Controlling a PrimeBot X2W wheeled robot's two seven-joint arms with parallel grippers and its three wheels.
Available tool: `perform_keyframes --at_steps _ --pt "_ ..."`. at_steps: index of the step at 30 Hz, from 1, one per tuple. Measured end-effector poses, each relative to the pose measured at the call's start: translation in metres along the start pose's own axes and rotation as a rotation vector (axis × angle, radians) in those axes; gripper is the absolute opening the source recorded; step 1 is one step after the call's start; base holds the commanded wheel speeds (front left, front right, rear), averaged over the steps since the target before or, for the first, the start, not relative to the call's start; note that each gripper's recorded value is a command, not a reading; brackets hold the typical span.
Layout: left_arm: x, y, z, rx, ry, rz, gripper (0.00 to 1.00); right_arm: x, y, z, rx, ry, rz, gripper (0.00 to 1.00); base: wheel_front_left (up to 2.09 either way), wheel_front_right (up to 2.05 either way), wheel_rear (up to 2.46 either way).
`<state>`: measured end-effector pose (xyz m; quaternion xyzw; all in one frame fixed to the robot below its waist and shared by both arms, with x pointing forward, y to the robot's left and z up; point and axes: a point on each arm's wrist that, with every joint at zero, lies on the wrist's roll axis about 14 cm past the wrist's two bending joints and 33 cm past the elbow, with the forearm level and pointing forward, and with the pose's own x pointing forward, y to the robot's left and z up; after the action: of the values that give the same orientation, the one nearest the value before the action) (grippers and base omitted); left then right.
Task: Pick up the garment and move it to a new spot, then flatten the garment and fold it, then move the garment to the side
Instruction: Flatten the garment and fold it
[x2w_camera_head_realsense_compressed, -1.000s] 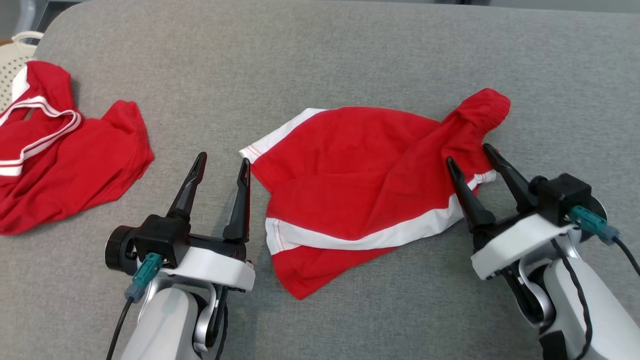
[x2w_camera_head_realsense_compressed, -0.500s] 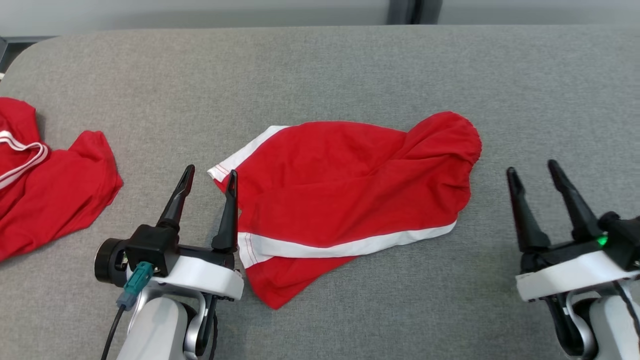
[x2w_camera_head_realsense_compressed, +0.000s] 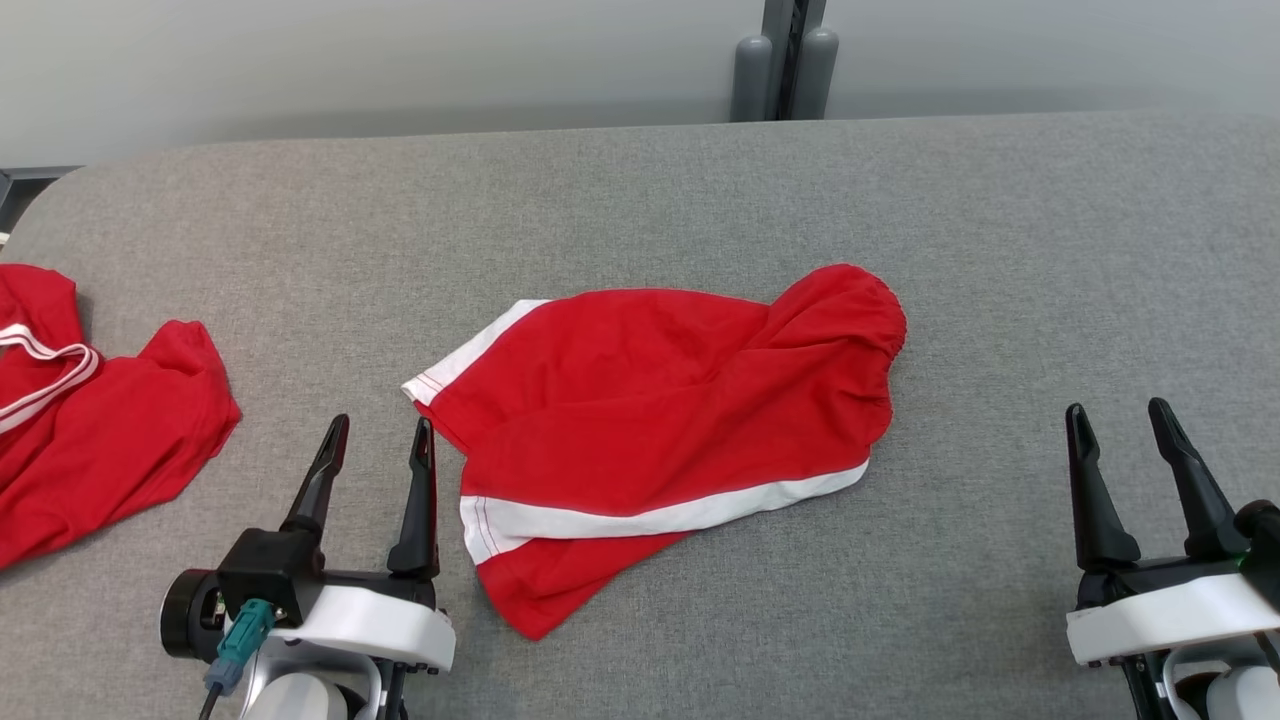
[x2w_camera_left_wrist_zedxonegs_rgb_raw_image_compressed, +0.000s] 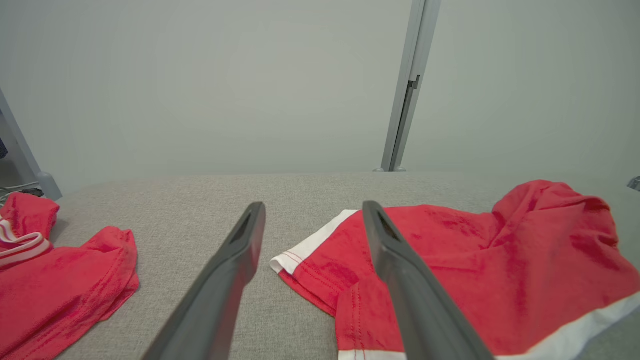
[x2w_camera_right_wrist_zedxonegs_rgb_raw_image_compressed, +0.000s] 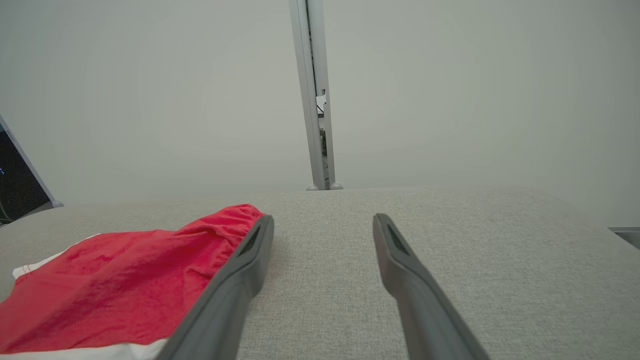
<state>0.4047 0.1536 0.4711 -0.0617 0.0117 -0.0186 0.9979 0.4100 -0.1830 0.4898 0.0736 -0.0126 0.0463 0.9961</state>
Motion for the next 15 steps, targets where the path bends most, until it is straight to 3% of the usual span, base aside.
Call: perform_keyframes --at_steps 15 --pt "-0.006 0.0025 -0.0025 0.0 0.009 0.008 1.0 -0.0012 0.0047 -0.003 0.012 0.013 0.003 1.0 0.0 0.0 0.0"
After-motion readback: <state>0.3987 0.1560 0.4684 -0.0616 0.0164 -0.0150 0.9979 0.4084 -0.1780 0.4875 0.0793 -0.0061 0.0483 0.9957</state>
